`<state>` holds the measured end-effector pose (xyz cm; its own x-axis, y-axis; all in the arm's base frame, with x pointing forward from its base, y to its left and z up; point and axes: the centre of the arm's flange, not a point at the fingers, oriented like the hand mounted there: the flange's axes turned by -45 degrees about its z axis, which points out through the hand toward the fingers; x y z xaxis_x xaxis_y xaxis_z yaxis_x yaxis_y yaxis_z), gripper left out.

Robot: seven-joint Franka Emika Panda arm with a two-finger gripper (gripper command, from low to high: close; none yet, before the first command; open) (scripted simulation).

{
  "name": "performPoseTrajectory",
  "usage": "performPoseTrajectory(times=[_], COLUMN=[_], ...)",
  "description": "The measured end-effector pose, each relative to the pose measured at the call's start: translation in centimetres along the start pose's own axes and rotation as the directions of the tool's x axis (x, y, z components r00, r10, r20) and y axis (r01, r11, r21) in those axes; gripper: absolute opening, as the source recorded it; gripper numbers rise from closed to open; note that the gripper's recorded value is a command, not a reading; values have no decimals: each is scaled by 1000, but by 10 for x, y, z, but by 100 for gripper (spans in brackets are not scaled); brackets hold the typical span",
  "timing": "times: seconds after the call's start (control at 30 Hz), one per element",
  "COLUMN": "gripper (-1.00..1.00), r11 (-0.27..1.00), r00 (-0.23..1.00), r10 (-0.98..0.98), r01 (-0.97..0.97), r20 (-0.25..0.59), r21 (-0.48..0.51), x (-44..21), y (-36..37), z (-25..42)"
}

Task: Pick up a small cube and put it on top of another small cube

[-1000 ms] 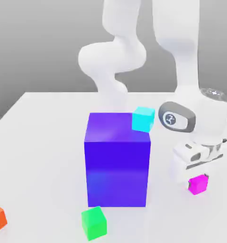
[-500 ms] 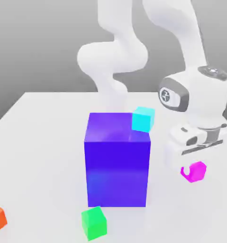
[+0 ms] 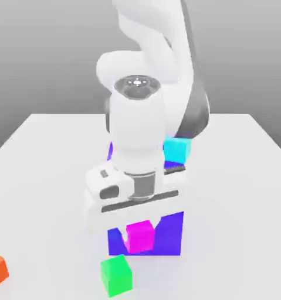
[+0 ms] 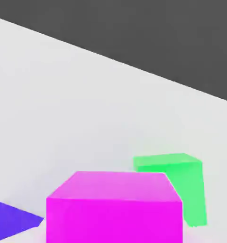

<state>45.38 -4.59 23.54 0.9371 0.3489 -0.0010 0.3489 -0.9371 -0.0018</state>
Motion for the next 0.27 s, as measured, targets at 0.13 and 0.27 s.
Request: performPoseTrajectory(times=[0.13,0.27], gripper=[-100,100], r11=[1000,1000], r00=[1000,1000], r10=[-12,-13], r01=[12,13], r20=[0,0], r21=[-1,-1], x=[1,0], y=[3,3], z=[43,52])
